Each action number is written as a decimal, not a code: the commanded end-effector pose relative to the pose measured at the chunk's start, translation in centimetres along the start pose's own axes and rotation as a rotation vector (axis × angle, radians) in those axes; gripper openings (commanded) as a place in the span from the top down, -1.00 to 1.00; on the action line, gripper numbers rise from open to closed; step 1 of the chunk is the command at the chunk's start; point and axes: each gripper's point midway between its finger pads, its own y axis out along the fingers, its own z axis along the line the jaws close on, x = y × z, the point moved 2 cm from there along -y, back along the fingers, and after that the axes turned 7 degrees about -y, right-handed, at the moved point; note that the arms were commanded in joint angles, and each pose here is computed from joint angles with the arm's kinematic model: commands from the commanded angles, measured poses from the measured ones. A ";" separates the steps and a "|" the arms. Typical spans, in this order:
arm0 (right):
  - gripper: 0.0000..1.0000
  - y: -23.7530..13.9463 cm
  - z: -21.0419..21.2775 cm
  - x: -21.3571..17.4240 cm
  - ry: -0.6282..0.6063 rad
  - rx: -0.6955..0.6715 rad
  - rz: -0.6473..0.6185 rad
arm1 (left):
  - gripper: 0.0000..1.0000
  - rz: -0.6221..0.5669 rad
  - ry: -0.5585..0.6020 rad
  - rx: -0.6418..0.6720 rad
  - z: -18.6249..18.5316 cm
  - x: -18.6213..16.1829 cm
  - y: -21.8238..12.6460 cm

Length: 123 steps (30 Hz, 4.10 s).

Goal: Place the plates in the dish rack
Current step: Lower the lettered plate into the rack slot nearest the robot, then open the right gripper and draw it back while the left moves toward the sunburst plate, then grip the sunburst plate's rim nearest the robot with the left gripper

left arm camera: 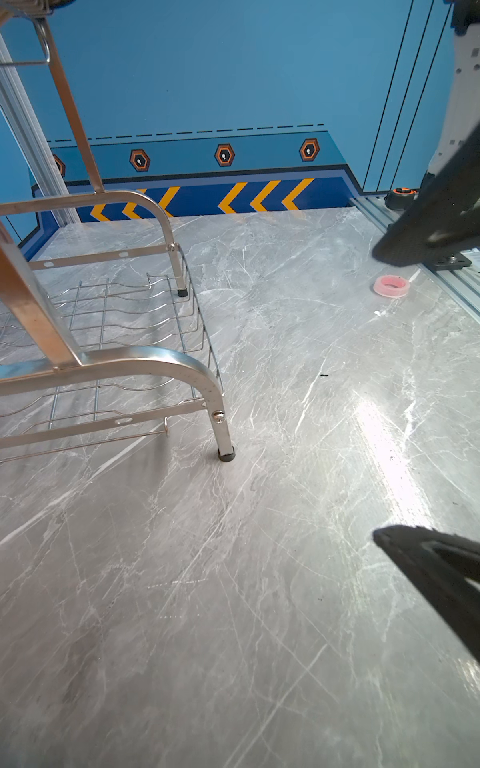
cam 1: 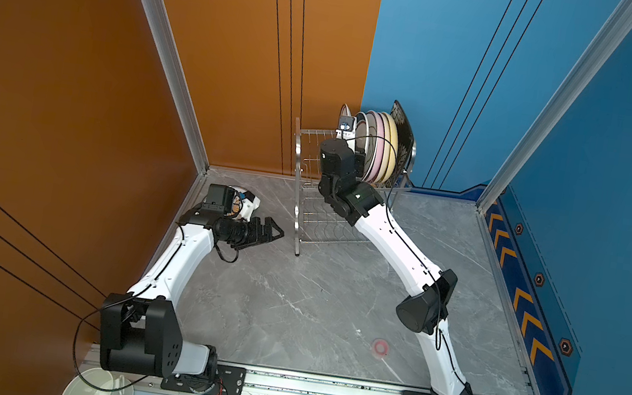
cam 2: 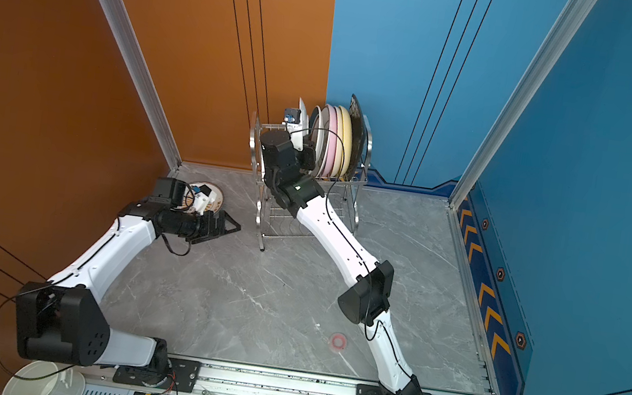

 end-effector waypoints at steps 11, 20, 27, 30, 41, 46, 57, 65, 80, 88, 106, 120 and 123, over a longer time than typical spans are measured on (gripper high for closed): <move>1.00 1.4 0.4 -1.3 0.068 0.030 0.031 | -0.96 -0.018 -0.007 0.013 0.6 -0.2 -0.6; 0.60 0.5 0.3 -0.2 0.051 0.050 0.019 | -0.96 -0.022 -0.009 0.018 0.7 0.0 -0.6; 0.36 -1.0 -0.1 1.3 0.045 0.075 0.003 | -0.96 -0.029 -0.016 0.024 0.9 0.1 -0.8; 0.28 -1.8 -0.1 1.9 0.040 0.083 -0.006 | -0.96 -0.036 -0.018 0.028 1.0 0.2 -1.0; -0.01 -4.2 -1.7 3.7 0.033 0.095 -0.008 | -0.96 -0.055 -0.033 0.052 1.6 -0.1 -1.4; -0.07 -5.4 -2.6 4.2 0.051 0.120 -0.003 | -0.96 -0.069 -0.036 0.073 1.9 -0.2 -1.6; -0.14 -11.2 -5.2 4.6 0.085 0.274 0.034 | -0.96 -0.192 -0.128 0.206 5.5 1.4 -3.5; -0.21 -14.9 -7.0 0.2 0.158 0.415 0.173 | -0.96 -0.272 -0.283 0.299 11.2 1.9 -4.4; -0.40 -16.2 -10.9 -11.7 0.426 0.559 0.462 | -0.92 -0.482 -0.556 0.225 19.5 7.0 -3.4; -0.42 -15.3 -13.4 -15.7 0.507 0.527 0.520 | -0.75 -0.497 -0.599 0.169 21.5 10.4 -0.9; -0.42 -14.0 -14.7 -17.2 0.545 0.485 0.549 | -0.19 -0.505 -0.657 0.184 24.8 13.5 1.4; -0.41 -13.6 -14.5 -17.3 0.553 0.484 0.557 | 0.03 -0.515 -0.693 0.171 26.0 14.4 2.4; -0.41 -13.6 -14.6 -17.3 0.553 0.481 0.557 | 0.06 -0.517 -0.696 0.169 26.2 14.8 2.5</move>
